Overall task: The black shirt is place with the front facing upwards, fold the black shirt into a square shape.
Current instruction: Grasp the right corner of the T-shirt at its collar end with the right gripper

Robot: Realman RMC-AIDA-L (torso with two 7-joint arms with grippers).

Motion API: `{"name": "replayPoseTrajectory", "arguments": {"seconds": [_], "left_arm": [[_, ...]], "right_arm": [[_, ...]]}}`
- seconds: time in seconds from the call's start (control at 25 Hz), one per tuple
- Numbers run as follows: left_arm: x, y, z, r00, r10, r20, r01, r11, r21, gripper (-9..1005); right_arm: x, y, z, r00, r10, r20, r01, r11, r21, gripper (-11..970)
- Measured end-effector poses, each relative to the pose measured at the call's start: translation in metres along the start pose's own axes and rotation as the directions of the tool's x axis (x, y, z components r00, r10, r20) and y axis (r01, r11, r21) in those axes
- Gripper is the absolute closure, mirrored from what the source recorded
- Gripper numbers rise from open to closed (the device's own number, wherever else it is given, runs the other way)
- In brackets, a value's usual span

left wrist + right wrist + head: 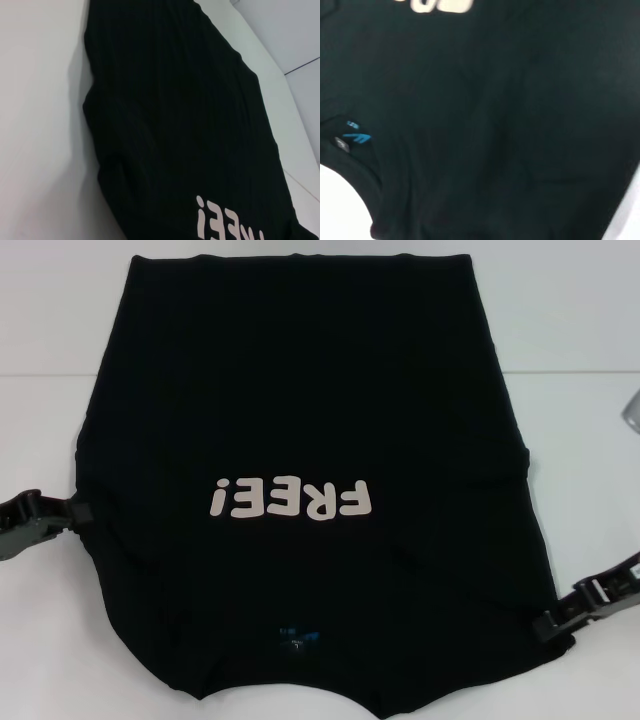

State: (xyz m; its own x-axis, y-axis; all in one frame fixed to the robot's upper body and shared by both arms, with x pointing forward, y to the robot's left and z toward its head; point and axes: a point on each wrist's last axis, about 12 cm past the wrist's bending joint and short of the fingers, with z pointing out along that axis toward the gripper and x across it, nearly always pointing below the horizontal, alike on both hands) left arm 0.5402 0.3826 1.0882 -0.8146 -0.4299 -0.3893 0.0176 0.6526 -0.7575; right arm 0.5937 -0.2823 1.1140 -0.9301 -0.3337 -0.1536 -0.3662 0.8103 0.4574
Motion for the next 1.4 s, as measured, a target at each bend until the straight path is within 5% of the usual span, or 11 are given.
{"name": "replayPoseTrajectory", "arguments": {"seconds": [0.24,0.68,1.4], "left_arm": [[-0.001,0.001,0.000,1.000,-0.002,0.008,0.002,1.000,-0.004,964],[-0.003,0.001,-0.001,1.000,0.000,0.018,0.000,1.000,-0.009,964],[-0.005,0.001,-0.001,0.999,-0.006,0.041,0.006,1.000,-0.001,964]], "right_arm": [[0.008,-0.013,-0.012,0.999,0.046,0.014,-0.046,0.999,0.022,378],[0.007,-0.009,-0.002,0.999,0.040,-0.006,-0.040,0.998,0.041,378],[-0.006,0.014,0.015,1.000,-0.014,-0.018,0.014,1.000,0.024,380]]}}
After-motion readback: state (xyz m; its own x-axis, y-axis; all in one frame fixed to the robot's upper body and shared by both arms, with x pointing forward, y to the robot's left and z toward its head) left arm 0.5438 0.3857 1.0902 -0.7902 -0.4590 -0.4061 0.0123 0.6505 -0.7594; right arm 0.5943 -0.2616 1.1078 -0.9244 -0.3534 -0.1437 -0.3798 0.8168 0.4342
